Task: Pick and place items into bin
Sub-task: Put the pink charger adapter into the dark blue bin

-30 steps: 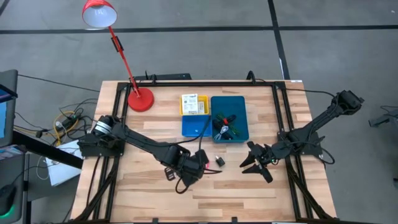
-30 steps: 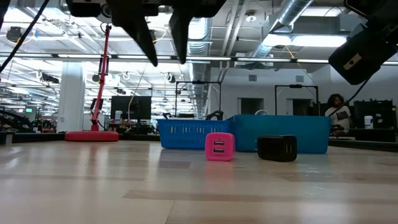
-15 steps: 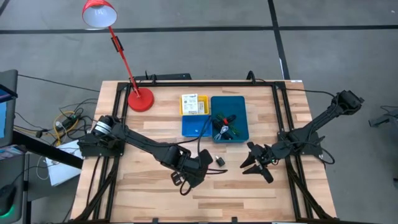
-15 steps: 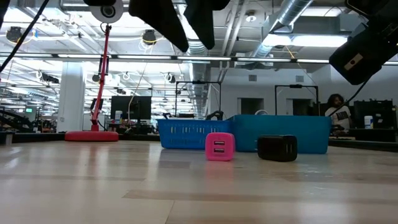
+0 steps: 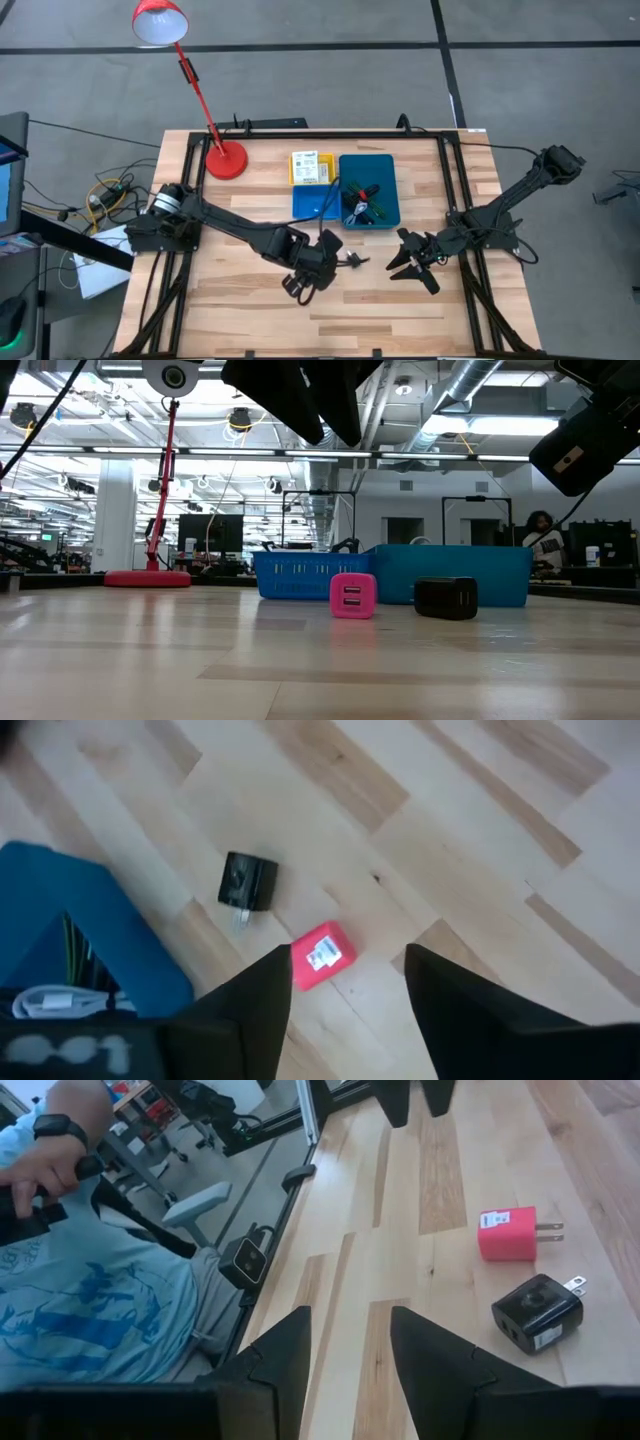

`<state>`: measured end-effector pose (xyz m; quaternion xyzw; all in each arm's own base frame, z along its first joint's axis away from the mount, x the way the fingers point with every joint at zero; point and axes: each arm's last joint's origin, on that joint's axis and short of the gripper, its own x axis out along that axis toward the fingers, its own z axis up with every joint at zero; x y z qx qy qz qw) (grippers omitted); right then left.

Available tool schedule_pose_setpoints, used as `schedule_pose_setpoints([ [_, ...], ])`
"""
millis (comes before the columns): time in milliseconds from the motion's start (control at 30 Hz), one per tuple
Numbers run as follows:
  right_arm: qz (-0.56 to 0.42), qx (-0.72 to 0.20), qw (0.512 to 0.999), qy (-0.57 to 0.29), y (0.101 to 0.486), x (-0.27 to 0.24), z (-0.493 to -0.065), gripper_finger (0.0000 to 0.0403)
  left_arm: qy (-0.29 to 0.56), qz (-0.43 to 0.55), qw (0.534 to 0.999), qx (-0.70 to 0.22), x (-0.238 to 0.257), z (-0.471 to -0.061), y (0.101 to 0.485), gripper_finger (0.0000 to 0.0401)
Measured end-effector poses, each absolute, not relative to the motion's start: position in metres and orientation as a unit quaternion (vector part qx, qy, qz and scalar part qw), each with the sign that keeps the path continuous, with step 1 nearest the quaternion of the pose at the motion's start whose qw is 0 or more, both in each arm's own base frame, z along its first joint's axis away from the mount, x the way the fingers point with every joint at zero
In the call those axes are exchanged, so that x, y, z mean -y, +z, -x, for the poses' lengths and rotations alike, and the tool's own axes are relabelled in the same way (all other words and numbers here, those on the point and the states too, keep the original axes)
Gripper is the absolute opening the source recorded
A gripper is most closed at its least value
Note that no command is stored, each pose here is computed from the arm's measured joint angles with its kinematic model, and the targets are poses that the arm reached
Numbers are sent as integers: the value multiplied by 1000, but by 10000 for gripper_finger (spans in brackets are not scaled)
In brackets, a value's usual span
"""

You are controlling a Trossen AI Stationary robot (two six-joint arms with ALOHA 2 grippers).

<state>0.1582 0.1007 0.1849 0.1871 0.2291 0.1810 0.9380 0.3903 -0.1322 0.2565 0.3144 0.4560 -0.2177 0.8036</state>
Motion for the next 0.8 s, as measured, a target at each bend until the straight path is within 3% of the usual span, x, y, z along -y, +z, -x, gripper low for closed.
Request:
schedule_pose_setpoints([
  [267, -187, -229, 938, 182, 185, -101, -158, 134, -198, -323, 801, -463, 121, -393, 256, 219],
  [800, -187, -229, 938, 182, 185, -101, -158, 134, -157, -355, 793, -469, 87, -403, 257, 221],
])
